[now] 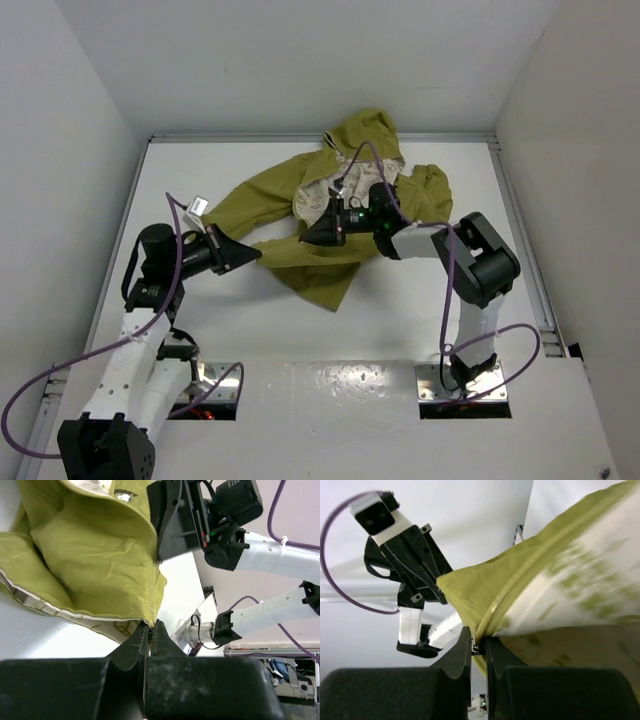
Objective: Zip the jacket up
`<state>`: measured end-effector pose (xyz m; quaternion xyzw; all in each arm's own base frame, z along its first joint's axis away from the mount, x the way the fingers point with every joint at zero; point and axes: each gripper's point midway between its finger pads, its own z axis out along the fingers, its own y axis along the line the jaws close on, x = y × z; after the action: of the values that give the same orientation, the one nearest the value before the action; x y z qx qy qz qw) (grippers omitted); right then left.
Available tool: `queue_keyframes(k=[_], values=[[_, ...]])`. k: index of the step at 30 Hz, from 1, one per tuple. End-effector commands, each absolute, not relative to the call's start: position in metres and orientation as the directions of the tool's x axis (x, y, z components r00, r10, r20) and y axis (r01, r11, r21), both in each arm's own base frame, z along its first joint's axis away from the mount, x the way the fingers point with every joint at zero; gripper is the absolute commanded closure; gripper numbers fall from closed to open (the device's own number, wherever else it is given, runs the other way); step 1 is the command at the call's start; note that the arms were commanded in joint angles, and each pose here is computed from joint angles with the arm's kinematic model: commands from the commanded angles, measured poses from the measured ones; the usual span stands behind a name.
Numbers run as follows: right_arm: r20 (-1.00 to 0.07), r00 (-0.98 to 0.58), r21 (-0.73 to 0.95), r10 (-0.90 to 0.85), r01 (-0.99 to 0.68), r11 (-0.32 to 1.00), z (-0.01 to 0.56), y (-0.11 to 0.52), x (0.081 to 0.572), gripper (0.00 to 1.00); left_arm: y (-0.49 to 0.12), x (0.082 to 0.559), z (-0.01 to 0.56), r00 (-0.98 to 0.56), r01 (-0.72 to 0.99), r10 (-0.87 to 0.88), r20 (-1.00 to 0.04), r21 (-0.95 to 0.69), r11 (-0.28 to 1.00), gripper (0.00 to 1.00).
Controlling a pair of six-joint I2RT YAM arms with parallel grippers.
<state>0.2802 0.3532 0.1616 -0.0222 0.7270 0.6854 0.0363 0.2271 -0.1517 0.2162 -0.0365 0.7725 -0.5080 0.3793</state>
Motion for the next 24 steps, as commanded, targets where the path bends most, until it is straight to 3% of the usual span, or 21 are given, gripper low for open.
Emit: queue_keyframes(k=[1,13,24], values=[[-0.103,-0.989,0.993,0.103,-0.095,0.074,0.160,0.325,0.317,1.00,-0.142,0.229,0.250,-0.649,0.398,-0.446,-0.616,-0.775,0.491,1.00],[-0.173,-0.935,0.973,0.310,-0.113,0.200,0.131,0.218,0.404,1.00,-0.116,0.230,0.342,-0.434,0.498,-0.406,-0.804,-0.590,0.636,1.00],[-0.281,-0.783,0.949,0.555,-0.138,0.285,0.154,0.079,0.469,1.00,-0.076,0.231,0.409,-0.170,0.367,-0.412,-0.895,-0.446,0.816,1.00]])
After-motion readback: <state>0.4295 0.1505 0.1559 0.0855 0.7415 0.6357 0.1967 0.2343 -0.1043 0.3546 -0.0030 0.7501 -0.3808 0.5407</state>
